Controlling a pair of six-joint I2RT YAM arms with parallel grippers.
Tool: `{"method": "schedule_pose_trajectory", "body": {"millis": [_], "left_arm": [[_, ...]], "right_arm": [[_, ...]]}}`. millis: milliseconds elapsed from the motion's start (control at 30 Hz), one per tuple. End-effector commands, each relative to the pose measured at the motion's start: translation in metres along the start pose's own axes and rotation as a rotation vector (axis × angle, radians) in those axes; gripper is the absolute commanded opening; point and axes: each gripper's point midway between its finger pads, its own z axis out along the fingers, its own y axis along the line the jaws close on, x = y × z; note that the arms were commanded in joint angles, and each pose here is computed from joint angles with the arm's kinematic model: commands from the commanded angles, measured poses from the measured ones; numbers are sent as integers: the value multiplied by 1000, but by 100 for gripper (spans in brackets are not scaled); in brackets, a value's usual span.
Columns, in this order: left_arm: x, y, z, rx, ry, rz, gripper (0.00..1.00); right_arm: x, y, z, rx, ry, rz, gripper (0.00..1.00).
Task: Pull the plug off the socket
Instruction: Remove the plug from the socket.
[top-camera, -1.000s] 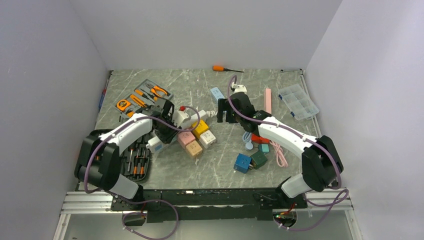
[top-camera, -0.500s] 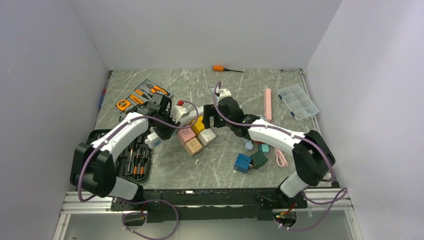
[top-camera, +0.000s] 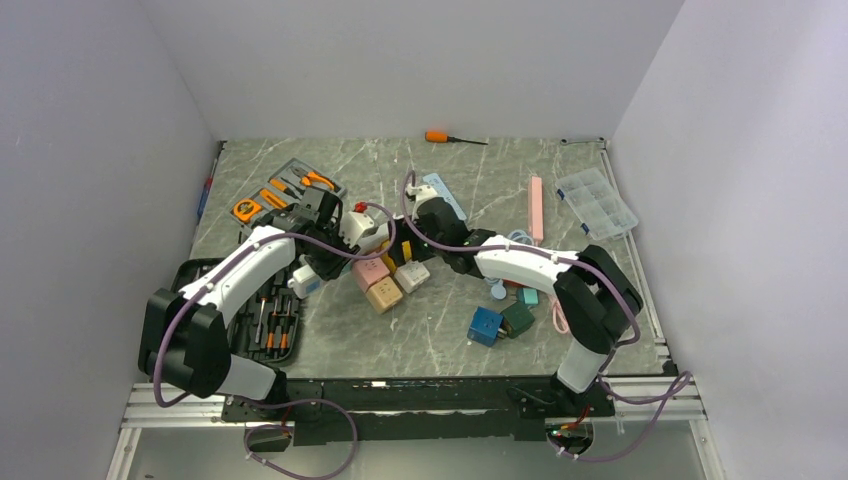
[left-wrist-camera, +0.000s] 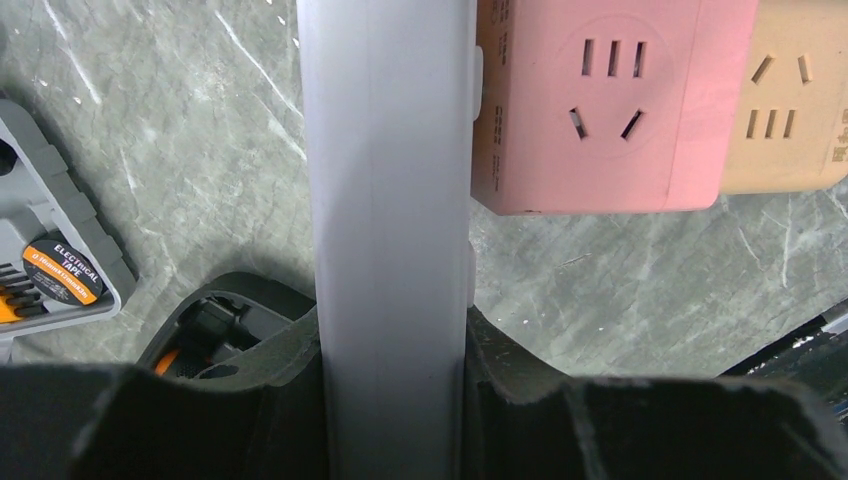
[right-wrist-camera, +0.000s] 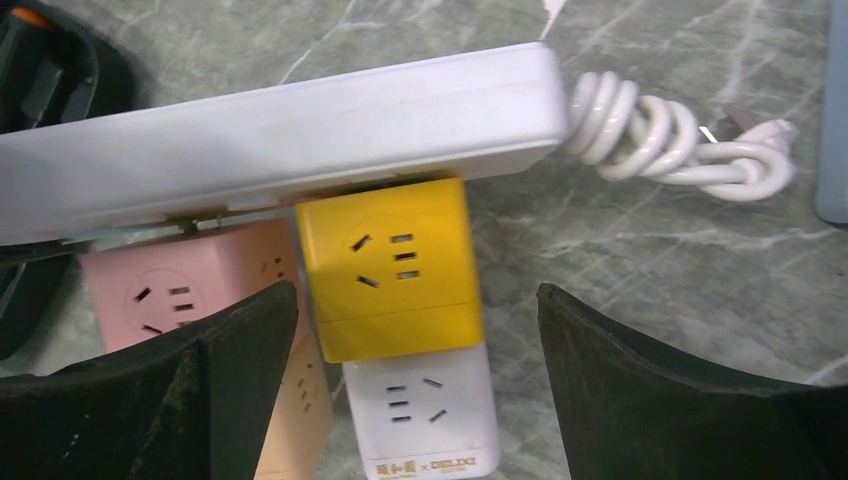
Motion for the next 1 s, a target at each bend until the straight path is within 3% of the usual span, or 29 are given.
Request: {"method": "schedule_pose_trajectory", "body": {"millis": [0, 567, 967], "left_arm": [[-52, 4, -20, -4, -215, 25, 11], [-55, -9, -36, 47, -254, 75, 7], [-53, 8, -32, -31, -214, 50, 0]], "right_arm": [[-18, 21, 4, -65, -50, -28, 90], [1, 28, 34, -123, -23, -50, 85], [2, 25, 34, -111, -18, -42, 42]]}}
